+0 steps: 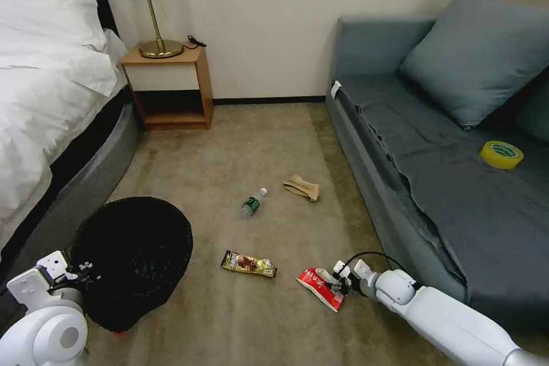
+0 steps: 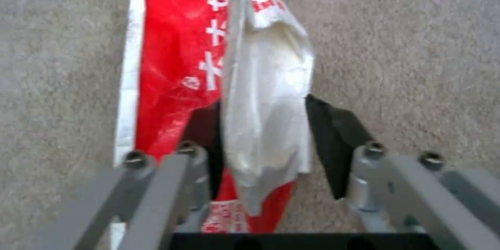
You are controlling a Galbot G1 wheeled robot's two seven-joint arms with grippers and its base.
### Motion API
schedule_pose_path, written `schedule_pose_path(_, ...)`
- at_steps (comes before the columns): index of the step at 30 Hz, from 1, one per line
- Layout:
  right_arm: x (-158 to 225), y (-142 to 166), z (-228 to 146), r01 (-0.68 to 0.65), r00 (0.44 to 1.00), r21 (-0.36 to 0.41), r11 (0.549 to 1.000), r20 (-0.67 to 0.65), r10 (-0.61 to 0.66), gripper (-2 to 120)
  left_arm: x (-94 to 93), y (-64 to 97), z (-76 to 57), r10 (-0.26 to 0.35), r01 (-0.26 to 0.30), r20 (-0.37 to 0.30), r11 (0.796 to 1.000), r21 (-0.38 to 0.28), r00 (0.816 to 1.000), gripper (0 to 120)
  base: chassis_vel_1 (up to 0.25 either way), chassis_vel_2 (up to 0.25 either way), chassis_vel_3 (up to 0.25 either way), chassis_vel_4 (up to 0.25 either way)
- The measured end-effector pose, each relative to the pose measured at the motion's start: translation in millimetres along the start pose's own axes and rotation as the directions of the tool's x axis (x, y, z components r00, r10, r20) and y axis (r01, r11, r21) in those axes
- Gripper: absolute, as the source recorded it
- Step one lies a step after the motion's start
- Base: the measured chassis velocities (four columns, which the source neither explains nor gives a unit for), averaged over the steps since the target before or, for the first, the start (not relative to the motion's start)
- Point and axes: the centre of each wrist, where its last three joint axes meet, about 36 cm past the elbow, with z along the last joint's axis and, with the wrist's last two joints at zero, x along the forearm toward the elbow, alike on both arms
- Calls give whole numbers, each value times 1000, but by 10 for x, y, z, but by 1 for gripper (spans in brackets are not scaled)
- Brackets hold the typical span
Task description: Pick up the trash bin, then pick up the garbage on the floor and place it into the trash bin.
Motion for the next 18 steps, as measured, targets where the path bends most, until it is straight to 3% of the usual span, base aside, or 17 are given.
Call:
schedule_pose_path(10,54,7,9,3,999,2,1000,40,-3,0,-17,-12,11,0,0,-3,1000,-4,1000,1,0,0,0,0)
schedule_pose_path(18,290,51,-300,-1,986,-42,999,166,8,0,-23,-32,16,6,-6,-5,1000,-9,1000,1,0,0,0,0)
